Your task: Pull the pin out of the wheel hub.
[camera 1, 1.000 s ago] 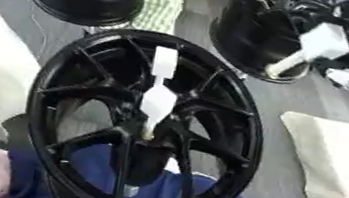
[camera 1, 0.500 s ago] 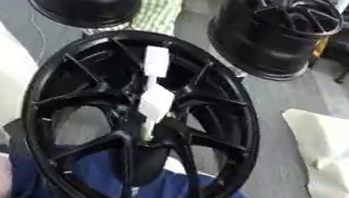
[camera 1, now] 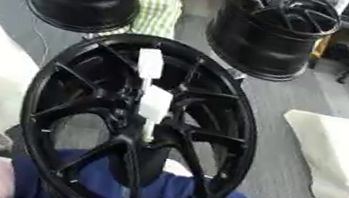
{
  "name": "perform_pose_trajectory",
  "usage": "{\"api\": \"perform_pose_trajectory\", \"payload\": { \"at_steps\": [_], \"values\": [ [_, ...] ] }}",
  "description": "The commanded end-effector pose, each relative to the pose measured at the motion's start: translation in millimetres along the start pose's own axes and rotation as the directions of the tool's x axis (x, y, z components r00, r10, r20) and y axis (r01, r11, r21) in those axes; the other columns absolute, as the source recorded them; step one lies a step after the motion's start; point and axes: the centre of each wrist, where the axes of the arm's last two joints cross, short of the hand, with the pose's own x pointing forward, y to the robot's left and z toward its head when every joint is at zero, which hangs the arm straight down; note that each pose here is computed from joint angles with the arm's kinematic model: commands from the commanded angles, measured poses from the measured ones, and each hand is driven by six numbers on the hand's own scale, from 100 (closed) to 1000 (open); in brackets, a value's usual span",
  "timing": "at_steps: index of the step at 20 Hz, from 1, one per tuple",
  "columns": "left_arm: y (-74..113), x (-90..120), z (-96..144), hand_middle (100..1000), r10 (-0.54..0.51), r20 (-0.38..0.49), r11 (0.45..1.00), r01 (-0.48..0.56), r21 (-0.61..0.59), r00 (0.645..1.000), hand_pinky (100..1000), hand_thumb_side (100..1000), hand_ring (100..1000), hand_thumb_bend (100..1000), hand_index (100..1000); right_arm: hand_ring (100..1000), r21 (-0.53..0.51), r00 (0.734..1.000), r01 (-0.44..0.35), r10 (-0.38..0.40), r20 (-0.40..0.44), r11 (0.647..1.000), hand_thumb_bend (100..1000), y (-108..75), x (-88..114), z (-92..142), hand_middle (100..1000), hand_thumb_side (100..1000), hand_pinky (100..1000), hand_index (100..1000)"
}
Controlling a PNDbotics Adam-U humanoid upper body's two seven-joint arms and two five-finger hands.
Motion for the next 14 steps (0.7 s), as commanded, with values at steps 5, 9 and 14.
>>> {"api": "perform_pose_trajectory", "payload": {
  "at_steps": [5,9,14],
  "values": [
    [1.8,3,-1,560,-0.012,0.017,1.0,0.012,-0.007,1.0,614,587,629,100,753,552,-0.056,0.987,0.159,-0.159,0.003,0.986,230,40.6,14,17,667,198,501,766],
    [0.8,1,-1,561,-0.012,0.016,1.0,0.013,-0.012,1.0,615,586,630,100,753,535,-0.087,0.983,0.182,-0.184,-0.013,0.979,229,54.2,13,19,647,185,491,753],
    [0.4,-1,-1,561,-0.017,0.016,1.0,0.017,-0.016,1.0,615,588,630,100,753,529,-0.095,0.982,0.186,-0.189,-0.02,0.978,219,60.7,10,19,640,181,487,750]
  ]
}}
